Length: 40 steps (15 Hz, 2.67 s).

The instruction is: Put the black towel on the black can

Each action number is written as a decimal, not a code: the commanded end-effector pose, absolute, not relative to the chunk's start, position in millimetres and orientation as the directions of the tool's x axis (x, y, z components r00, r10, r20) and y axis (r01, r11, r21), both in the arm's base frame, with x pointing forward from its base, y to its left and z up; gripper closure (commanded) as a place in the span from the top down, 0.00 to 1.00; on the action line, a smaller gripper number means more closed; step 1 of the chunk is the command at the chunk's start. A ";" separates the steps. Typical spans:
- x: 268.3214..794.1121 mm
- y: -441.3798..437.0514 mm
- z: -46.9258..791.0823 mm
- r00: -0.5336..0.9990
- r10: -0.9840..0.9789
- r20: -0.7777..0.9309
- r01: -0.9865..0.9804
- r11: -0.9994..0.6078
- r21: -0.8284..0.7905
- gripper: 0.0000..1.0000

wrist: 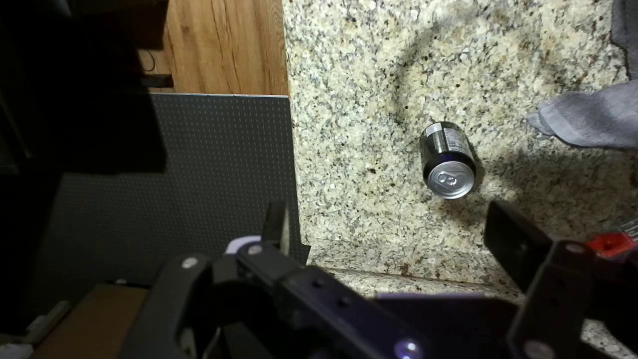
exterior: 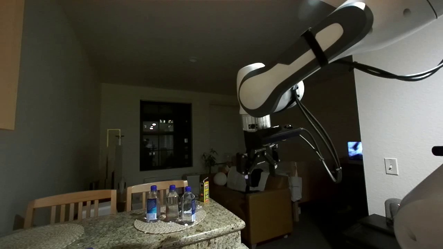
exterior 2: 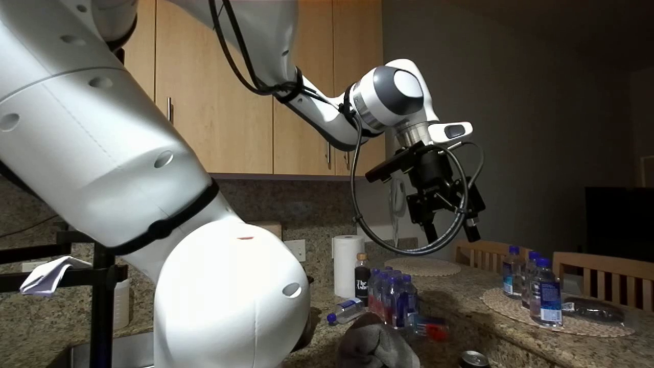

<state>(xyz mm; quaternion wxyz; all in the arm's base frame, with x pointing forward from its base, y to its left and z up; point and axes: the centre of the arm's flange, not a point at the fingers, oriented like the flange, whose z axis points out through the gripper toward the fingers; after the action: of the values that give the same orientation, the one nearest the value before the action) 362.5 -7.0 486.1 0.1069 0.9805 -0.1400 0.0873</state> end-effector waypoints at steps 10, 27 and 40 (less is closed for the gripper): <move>407.8 76.3 422.5 0.973 -0.144 0.178 -0.154 -0.987 0.045 1.00; 438.1 133.8 352.4 0.989 -0.053 0.134 -0.051 -0.998 -0.021 1.00; 468.5 193.4 312.6 0.986 0.136 0.094 0.133 -0.990 0.037 1.00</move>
<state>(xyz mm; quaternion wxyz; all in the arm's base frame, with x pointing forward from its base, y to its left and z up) 468.5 193.4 312.6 0.0154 0.9964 0.0674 0.0483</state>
